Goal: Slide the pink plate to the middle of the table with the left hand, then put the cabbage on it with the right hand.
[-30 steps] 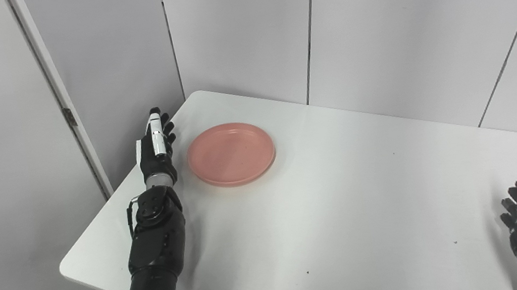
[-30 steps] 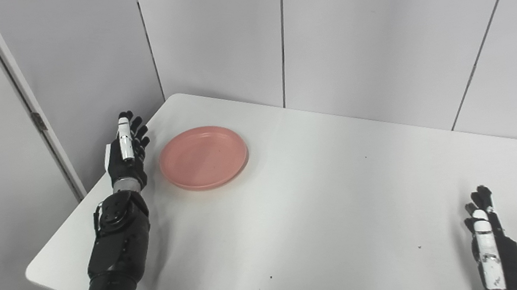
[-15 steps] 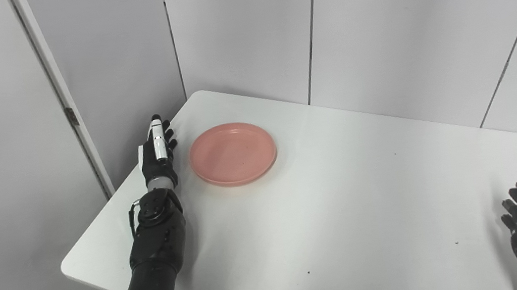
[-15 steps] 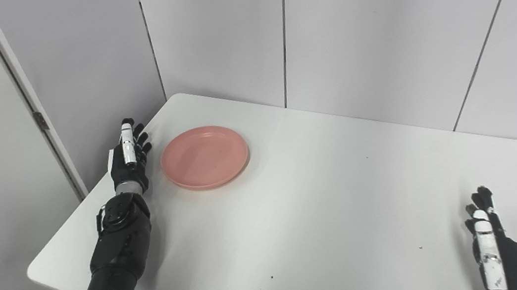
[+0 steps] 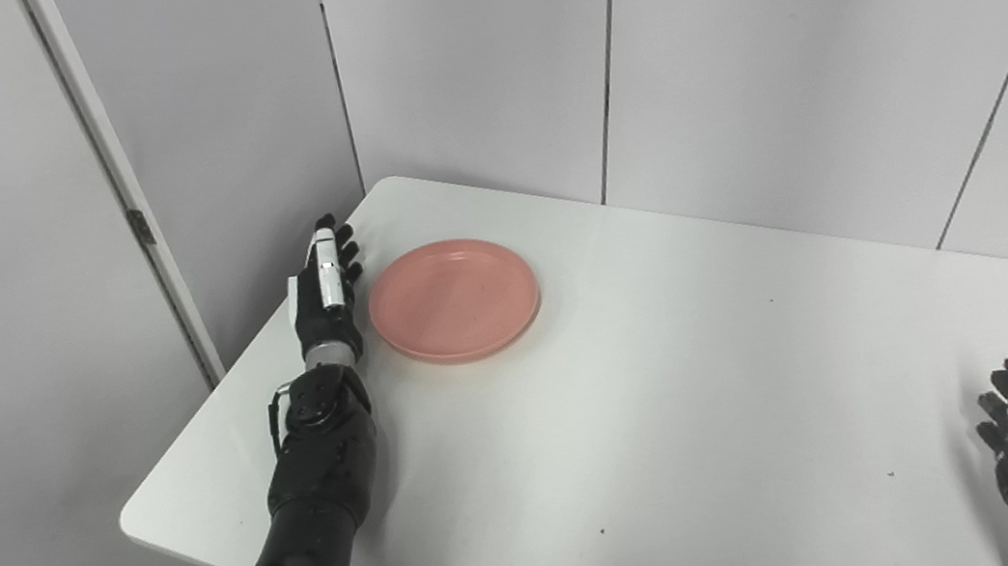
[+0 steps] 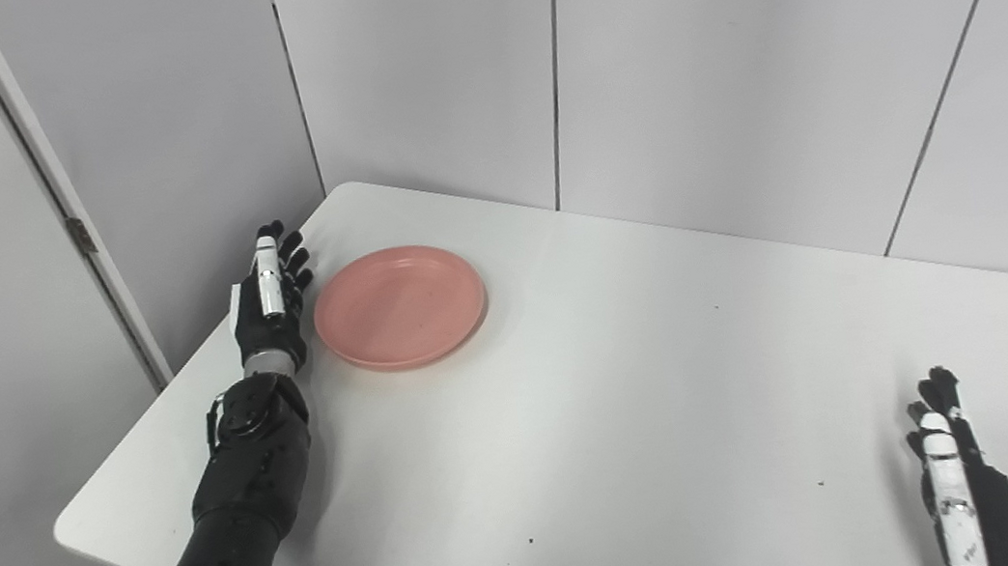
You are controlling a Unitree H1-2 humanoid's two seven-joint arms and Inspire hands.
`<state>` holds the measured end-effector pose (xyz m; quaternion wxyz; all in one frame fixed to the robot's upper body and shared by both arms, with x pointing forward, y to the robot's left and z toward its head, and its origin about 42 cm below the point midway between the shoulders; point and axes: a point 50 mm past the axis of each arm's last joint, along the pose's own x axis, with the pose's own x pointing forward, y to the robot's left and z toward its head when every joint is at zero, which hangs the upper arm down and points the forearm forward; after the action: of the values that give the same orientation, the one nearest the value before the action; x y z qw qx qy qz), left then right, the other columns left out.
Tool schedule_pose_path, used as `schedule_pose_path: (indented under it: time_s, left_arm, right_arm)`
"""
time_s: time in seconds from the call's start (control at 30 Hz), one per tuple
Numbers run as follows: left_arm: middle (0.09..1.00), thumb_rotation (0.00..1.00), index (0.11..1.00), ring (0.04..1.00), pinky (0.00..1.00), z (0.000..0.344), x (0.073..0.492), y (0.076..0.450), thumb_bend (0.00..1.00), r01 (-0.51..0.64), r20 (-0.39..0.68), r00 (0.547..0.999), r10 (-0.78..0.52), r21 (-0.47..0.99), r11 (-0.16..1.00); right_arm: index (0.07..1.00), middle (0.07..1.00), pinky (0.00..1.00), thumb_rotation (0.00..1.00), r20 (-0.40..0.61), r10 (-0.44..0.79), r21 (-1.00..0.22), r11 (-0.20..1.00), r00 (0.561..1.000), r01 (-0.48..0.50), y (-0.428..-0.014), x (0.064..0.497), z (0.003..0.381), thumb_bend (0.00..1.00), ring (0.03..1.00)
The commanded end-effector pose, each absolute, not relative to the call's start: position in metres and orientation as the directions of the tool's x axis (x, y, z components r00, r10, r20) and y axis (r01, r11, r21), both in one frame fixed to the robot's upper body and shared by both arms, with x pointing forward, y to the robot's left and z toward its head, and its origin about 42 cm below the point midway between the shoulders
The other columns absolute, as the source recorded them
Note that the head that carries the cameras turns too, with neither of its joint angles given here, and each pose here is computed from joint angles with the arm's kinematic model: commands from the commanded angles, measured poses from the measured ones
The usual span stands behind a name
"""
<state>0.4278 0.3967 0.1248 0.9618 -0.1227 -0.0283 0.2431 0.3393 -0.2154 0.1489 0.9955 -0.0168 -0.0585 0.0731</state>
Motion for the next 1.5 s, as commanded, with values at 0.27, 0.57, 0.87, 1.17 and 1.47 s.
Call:
schedule_pose_path:
  time_s: [0.27,0.57,0.87,1.17,1.47]
  left_arm:
    - [0.909,1.00,0.896,0.908,0.91,0.108,0.438,0.341,0.43,-0.318,-0.064,0.948,0.313,-0.277,0.907]
    - [0.907,1.00,0.891,0.915,0.91,0.103,0.437,0.312,0.42,-0.238,-0.088,0.971,0.222,-0.292,0.926]
    - [0.907,1.00,0.890,0.917,0.93,0.099,0.438,0.291,0.43,-0.135,-0.090,0.989,0.114,-0.285,0.949]
    - [0.904,1.00,0.891,0.908,0.92,0.104,0.442,0.265,0.43,-0.047,-0.095,0.995,0.018,-0.306,0.951]
    - [0.895,1.00,0.882,0.899,0.90,0.111,0.442,0.230,0.43,0.056,-0.083,0.993,-0.087,-0.326,0.944]
  right_arm:
    - [1.000,1.000,1.00,1.00,0.171,0.142,-0.035,0.990,0.975,-0.138,-0.213,0.346,0.158,0.12,1.000]
    - [1.000,1.000,1.00,1.00,0.170,0.143,-0.031,0.990,0.975,-0.140,-0.211,0.348,0.153,0.16,1.000]
    - [0.996,0.998,1.00,1.00,0.164,0.144,-0.038,0.989,0.976,-0.140,-0.206,0.347,0.151,0.18,0.991]
    - [1.000,0.991,1.00,1.00,0.160,0.150,0.005,0.988,0.976,-0.153,-0.193,0.345,0.152,0.16,0.975]
    - [0.999,0.986,1.00,1.00,0.151,0.137,0.014,0.990,0.979,-0.141,-0.181,0.346,0.153,0.18,0.964]
